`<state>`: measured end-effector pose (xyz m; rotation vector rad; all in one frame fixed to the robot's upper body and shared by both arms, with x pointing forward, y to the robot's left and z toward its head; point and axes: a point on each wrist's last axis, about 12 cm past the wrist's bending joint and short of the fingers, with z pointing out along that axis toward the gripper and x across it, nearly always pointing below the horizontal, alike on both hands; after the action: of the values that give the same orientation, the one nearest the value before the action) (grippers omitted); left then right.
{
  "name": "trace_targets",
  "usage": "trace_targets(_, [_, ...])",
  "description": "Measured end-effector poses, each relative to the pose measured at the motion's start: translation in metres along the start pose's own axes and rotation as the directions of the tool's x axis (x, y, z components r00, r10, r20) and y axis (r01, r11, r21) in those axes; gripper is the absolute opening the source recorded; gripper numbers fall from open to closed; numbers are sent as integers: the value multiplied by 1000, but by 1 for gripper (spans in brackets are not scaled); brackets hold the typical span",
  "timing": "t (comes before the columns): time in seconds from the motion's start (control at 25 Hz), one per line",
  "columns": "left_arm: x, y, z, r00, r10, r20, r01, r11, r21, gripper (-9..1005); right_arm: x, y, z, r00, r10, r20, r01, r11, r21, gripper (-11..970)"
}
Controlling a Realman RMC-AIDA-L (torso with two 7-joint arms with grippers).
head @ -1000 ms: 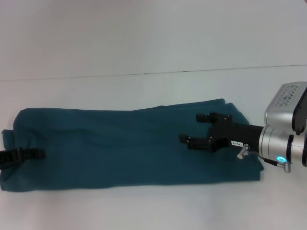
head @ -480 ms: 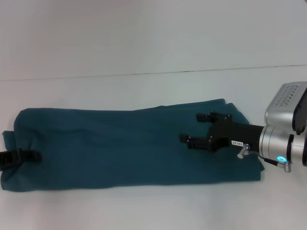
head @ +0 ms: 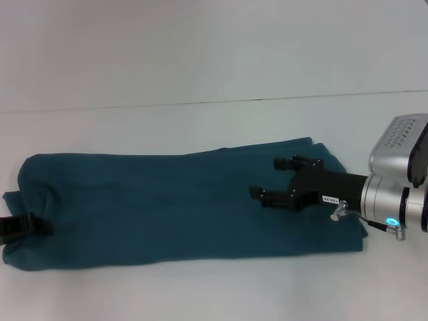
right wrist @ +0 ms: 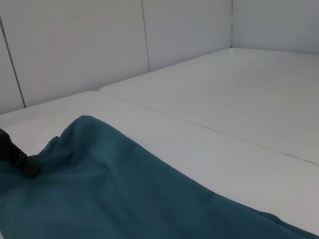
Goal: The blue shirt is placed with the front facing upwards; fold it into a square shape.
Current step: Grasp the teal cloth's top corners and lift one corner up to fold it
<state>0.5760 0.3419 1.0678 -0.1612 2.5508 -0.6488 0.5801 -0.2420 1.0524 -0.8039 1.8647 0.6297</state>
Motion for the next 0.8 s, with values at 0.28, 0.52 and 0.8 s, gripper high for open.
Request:
trace_targets(0.28, [-5,-2,-3,1000,18,25,-18,1000,0,158,0,0,0,1000,0,0,0,1000,0,864])
trace_targets(0.52, [-11,-7,-11,998,48,51,-48,999,1,123,-1,2,1,1000,-4,0,4,1000,-14,862])
trace_targets(0.8, [-13,-9,-14,997,56,52,-57,998,10,123,-2,6,5,1000,-18,-7,18,999,-41,859])
